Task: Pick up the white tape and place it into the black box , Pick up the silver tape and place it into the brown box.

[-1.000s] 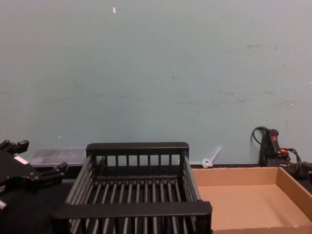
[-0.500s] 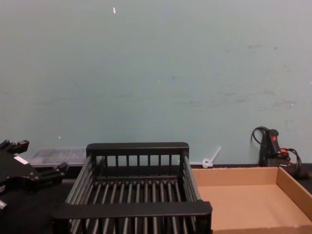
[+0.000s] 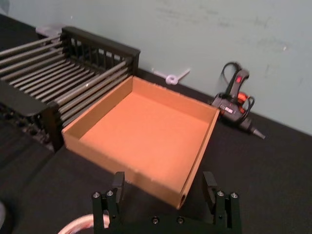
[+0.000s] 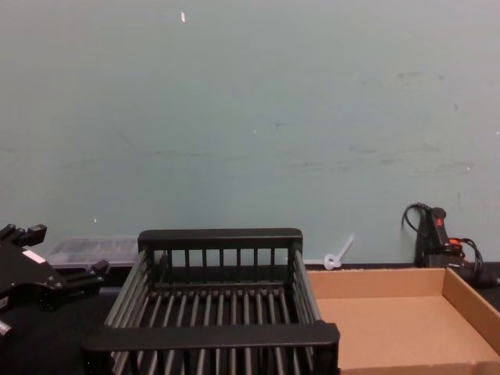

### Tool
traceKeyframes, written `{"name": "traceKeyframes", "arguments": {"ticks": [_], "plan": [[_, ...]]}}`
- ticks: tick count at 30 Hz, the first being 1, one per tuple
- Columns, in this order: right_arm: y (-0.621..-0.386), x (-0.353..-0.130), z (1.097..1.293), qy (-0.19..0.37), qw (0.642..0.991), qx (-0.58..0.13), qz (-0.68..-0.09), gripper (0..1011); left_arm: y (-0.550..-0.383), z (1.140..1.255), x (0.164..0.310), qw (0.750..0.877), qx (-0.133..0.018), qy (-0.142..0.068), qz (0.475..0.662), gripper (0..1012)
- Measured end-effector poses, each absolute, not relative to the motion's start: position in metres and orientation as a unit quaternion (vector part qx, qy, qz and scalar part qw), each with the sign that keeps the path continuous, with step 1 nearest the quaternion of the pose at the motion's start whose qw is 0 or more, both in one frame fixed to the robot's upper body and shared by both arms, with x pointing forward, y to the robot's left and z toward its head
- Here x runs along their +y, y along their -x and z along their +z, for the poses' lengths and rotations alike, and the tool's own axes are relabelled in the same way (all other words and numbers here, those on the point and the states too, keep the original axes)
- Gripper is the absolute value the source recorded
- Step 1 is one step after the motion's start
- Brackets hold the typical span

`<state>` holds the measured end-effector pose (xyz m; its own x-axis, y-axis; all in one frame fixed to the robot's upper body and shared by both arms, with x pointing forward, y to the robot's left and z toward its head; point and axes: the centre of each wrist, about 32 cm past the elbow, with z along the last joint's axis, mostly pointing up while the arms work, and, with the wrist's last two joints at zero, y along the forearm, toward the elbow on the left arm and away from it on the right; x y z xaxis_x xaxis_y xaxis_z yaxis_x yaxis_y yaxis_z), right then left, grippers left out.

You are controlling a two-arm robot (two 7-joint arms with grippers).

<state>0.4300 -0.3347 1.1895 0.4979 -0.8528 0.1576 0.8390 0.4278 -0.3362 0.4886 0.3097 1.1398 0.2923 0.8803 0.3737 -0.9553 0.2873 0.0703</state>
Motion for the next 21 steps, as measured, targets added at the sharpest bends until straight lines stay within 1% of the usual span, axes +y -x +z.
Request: {"name": "traceKeyframes", "arguments": {"ticks": [9,21], "plan": [[-0.421,-0.335,1.183,0.21,0.846,0.055,-0.488,1002,-0.489,1.14,0.31,0.791,-0.132,-0.142,0.58,1001],[-0.419,-0.334,1.171,0.234,0.847,0.09,-0.469,1002,-0.489,1.14,0.31,0.791,-0.132,-0.141,0.58,1001]]}}
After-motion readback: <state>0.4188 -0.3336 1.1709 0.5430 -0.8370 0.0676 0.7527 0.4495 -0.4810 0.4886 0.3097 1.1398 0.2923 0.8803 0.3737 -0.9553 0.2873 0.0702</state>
